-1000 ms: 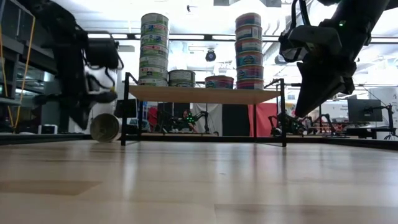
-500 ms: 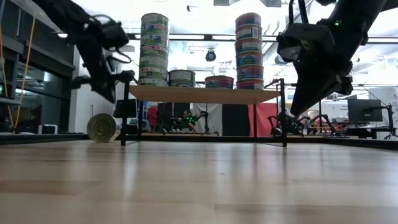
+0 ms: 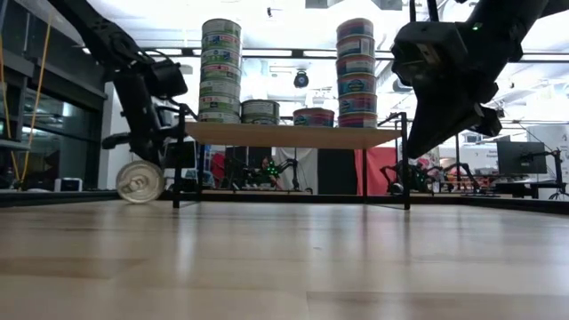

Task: Stack canned seafood by type on shelf
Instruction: Stack the blue pink tuna can on top of the other blue pink tuna cans on the shelf

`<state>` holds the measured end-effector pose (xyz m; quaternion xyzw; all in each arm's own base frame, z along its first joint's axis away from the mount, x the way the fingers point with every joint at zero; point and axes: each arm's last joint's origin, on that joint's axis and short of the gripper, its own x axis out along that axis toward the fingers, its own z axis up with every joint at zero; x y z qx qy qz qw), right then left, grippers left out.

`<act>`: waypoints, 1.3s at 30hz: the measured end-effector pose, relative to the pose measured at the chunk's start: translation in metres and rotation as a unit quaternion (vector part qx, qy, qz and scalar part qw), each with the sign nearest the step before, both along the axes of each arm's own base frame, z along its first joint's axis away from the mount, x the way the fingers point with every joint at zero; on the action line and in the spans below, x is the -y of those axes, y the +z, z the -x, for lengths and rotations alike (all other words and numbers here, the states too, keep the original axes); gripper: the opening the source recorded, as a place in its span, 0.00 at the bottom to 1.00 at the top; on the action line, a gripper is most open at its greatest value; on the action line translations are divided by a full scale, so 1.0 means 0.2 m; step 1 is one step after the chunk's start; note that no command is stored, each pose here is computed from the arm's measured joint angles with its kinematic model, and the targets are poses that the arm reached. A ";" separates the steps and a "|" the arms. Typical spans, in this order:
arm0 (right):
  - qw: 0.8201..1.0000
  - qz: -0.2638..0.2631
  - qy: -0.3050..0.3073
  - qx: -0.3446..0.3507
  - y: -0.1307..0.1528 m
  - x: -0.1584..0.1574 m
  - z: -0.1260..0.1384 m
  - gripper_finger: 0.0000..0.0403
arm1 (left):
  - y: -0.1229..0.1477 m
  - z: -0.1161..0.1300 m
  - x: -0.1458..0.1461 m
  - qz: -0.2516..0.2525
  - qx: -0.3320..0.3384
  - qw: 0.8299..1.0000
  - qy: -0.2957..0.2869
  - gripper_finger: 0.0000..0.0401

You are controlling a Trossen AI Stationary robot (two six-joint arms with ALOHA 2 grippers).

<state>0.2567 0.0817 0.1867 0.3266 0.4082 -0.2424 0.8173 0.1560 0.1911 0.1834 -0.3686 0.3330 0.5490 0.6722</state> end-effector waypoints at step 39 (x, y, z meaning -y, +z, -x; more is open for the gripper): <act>1.000 0.021 0.007 0.004 0.00 0.00 0.00 0.00 | 0.27 0.10 0.71 -0.061 -0.063 0.995 0.039 0.00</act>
